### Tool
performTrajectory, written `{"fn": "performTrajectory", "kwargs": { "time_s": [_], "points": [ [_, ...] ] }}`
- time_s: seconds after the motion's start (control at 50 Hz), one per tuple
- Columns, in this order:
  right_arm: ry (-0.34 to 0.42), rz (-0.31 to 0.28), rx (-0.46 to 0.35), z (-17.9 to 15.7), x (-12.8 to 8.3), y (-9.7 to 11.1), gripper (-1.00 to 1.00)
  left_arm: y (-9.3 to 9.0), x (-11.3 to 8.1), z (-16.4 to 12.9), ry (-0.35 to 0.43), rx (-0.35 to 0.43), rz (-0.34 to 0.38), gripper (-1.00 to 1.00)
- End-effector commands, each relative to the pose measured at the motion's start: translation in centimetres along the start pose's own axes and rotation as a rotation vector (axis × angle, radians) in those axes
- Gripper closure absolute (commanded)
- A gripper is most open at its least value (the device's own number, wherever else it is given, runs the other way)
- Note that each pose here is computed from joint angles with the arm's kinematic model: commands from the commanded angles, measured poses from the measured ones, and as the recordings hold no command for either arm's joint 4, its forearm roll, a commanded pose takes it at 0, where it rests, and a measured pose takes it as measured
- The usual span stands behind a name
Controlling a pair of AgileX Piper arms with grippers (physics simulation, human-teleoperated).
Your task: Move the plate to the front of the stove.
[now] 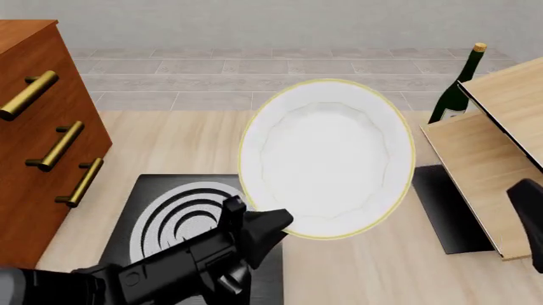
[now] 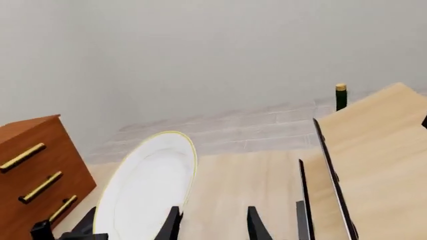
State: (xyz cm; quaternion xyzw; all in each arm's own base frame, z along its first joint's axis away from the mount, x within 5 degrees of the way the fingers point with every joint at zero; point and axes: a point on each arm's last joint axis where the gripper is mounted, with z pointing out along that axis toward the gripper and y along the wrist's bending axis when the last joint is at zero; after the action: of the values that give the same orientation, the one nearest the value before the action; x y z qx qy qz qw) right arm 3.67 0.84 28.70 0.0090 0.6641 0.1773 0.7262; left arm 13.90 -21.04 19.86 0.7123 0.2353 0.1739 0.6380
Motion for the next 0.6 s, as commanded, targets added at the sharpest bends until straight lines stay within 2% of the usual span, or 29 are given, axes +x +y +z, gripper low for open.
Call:
{"fn": "performTrajectory", "kwargs": {
  "time_s": [0.02,0.08,0.12,0.14,0.16,0.36,0.56,0.6],
  "points": [
    [0.062,0.047,-0.101,0.2,-1.8,0.9,-1.0,0.1,-0.2,-0.1,-0.011,-0.035,0.029,1.0],
    [0.071,0.047,-0.118,0.4,-1.9,1.0,-1.0,0.1,-0.3,-0.1,-0.014,-0.037,0.029,1.0],
    [0.081,0.086,-0.146,0.4,-1.9,1.2,-1.0,0.1,-0.3,-0.1,-0.015,-0.038,0.031,1.0],
    [0.128,0.079,-0.141,1.3,-1.5,1.2,-1.0,0.2,-0.3,-0.1,-0.016,-0.039,0.031,1.0],
    [0.092,0.07,-0.144,0.8,-1.9,1.2,-1.0,0.2,-0.4,-0.2,-0.017,-0.04,0.032,1.0],
    [0.106,0.069,-0.145,1.7,-1.6,1.3,-1.0,0.0,-0.8,0.0,-0.033,-0.044,0.037,1.0],
    [0.117,0.13,-0.146,3.7,-0.9,1.6,-1.0,0.6,-1.3,-0.4,-0.054,-0.051,0.031,1.0],
    [0.119,0.123,-0.144,4.2,-0.9,1.6,-1.0,0.5,-1.4,-0.5,-0.058,-0.052,0.036,1.0]
  ]
}}
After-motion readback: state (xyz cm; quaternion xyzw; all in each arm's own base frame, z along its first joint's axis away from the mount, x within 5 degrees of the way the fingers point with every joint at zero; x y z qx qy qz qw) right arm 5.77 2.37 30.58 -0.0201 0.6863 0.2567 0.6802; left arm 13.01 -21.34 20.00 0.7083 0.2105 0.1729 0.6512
